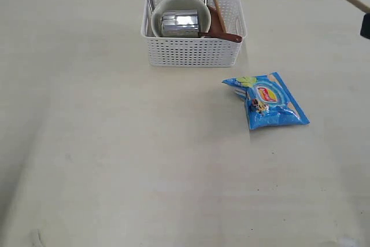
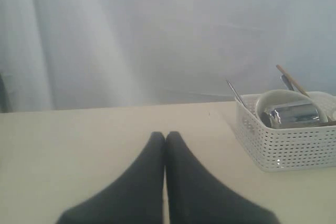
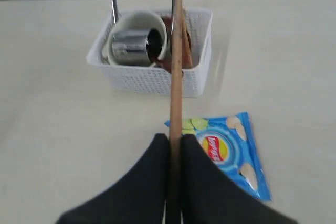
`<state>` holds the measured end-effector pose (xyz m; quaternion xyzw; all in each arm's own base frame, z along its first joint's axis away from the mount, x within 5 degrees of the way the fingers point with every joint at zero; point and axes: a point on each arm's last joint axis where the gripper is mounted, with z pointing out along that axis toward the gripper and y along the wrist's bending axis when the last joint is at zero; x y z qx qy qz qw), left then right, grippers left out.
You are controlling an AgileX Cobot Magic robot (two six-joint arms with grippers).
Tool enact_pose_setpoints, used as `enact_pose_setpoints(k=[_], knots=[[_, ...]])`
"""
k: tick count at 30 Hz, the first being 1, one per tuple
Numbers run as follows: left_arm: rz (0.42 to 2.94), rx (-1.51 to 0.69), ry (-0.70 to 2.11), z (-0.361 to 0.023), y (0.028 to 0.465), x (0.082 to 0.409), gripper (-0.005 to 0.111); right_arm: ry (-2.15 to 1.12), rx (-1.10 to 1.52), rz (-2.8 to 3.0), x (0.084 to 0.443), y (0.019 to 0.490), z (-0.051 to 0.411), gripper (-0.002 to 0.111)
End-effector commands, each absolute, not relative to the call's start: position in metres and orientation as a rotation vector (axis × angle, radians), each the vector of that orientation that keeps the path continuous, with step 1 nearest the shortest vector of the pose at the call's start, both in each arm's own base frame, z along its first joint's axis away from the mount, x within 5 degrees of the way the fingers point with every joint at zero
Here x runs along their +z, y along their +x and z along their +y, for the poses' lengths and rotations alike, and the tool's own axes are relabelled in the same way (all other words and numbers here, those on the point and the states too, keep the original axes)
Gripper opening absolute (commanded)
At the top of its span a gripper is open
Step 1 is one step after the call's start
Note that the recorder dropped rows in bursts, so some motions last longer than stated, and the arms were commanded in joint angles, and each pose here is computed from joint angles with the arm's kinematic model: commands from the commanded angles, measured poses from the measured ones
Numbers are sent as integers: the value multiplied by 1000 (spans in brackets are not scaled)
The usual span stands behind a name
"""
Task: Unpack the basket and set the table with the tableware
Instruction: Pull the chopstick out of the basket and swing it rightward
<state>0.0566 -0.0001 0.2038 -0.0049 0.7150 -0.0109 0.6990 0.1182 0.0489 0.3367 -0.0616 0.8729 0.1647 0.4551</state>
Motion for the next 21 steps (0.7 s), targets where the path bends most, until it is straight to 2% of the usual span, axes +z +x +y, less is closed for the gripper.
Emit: enact_pose_setpoints(k=[1, 5, 9, 21], knots=[[1586, -33, -10, 0, 56, 204, 0, -61, 494, 2023, 294, 107, 45, 0], [1586, -33, -10, 0, 56, 204, 0, 2, 510, 2028, 249, 100, 41, 0], [1586, -33, -10, 0, 56, 204, 0, 57, 520, 2076, 220, 96, 39, 0], [1586, -33, -10, 0, 56, 204, 0, 129, 538, 2115, 192, 90, 36, 0]])
